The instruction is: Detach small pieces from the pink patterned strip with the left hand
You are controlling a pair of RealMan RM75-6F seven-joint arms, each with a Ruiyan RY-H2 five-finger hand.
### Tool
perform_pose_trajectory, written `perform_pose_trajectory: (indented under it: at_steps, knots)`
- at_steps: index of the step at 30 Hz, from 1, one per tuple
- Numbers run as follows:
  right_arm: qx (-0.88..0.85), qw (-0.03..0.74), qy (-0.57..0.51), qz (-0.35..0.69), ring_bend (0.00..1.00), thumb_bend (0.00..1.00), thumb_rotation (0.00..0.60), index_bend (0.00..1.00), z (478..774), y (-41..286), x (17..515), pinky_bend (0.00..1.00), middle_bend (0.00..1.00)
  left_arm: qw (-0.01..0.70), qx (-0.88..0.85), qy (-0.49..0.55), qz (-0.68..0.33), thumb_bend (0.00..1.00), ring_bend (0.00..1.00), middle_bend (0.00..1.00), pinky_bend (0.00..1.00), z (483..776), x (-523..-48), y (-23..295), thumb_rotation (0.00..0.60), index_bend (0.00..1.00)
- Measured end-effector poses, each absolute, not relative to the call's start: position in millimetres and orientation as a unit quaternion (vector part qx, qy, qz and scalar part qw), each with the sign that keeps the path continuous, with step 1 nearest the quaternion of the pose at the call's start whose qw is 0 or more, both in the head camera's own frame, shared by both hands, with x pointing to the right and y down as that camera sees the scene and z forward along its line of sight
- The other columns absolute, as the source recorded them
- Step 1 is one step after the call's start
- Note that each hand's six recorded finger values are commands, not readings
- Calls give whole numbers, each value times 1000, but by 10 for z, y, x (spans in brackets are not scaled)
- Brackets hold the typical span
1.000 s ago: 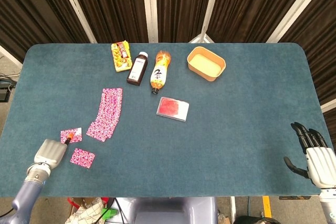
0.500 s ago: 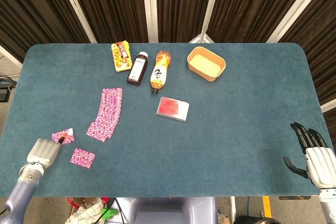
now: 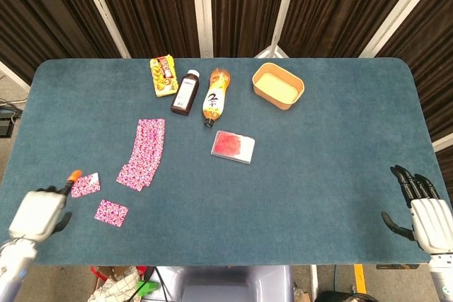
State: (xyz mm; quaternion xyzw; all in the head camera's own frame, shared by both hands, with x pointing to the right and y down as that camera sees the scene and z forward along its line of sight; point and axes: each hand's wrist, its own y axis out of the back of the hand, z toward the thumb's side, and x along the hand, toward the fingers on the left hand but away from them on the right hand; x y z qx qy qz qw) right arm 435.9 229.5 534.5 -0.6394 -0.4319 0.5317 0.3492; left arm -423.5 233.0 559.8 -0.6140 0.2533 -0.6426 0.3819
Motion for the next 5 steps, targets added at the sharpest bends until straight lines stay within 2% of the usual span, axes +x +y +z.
perform_pose_trajectory:
  at_steps: [5]
  knots:
    - [-636, 353, -435, 531, 183, 313, 600, 0, 5333, 2285, 4360, 137, 107, 380, -614, 322, -613, 364, 1, 91, 163, 5365, -4485, 2507, 600, 61]
